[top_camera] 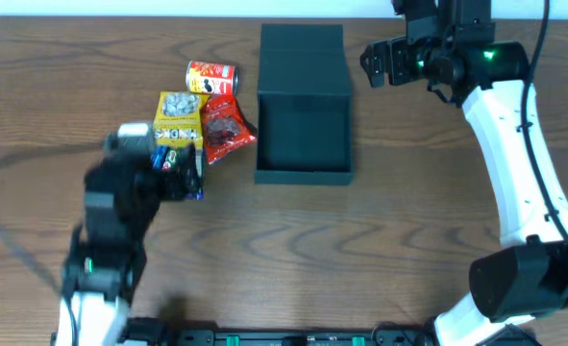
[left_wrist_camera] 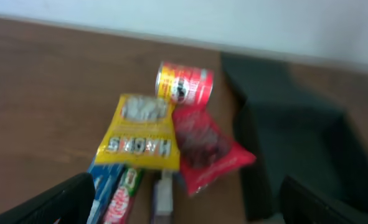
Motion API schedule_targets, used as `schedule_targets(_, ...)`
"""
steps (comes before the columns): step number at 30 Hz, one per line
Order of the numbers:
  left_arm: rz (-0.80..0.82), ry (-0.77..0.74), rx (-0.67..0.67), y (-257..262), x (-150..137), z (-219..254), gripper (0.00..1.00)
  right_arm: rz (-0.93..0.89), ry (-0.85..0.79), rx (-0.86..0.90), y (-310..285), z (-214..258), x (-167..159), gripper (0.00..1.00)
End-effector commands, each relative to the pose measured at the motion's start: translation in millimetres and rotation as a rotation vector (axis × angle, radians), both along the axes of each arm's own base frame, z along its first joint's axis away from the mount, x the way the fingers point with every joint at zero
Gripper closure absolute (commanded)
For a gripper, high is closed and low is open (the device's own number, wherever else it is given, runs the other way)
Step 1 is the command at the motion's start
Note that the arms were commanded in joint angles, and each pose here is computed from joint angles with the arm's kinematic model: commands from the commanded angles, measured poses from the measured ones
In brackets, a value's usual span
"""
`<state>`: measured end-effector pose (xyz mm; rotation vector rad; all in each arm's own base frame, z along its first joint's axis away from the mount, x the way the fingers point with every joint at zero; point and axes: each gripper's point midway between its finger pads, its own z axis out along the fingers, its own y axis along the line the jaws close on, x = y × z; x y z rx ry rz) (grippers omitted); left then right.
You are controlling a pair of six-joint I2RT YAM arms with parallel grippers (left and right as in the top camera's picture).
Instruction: Pack container
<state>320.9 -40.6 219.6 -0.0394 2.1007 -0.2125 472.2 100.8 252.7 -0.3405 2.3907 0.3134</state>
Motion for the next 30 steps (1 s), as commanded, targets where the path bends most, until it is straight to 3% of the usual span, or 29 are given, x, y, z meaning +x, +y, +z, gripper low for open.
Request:
schedule_targets(1, -0.084, 0.07, 0.124, -5, 34, 11, 0.05, 0.02, -0.002, 0.0, 5, 5, -4, 0.01)
schedule_targets(12, -0.195, 0.328, 0.186, -22, 140, -6, 0.05, 0.023, 0.012, -0.002, 6, 2, -7, 0.01)
schedule_targets(16, -0.31, 0.372, 0.1, -46, 146, -22, 0.04, 0.022, 0.012, -0.002, 6, 2, -7, 0.01)
schedule_targets(21, -0.327, 0.426, 0.084, -49, 142, -39, 0.05, 0.022, 0.012, -0.002, 6, 2, -7, 0.01)
schedule_targets(26, -0.259, 0.508, 0.229, -21, 132, -55, 0.05, 0.023, 0.008, -0.002, 6, 3, -6, 0.01)
schedule_targets(30, -0.225, 0.551, 0.27, -12, 131, -68, 0.05, 0.022, 0.0, -0.001, 6, 4, -5, 0.01)
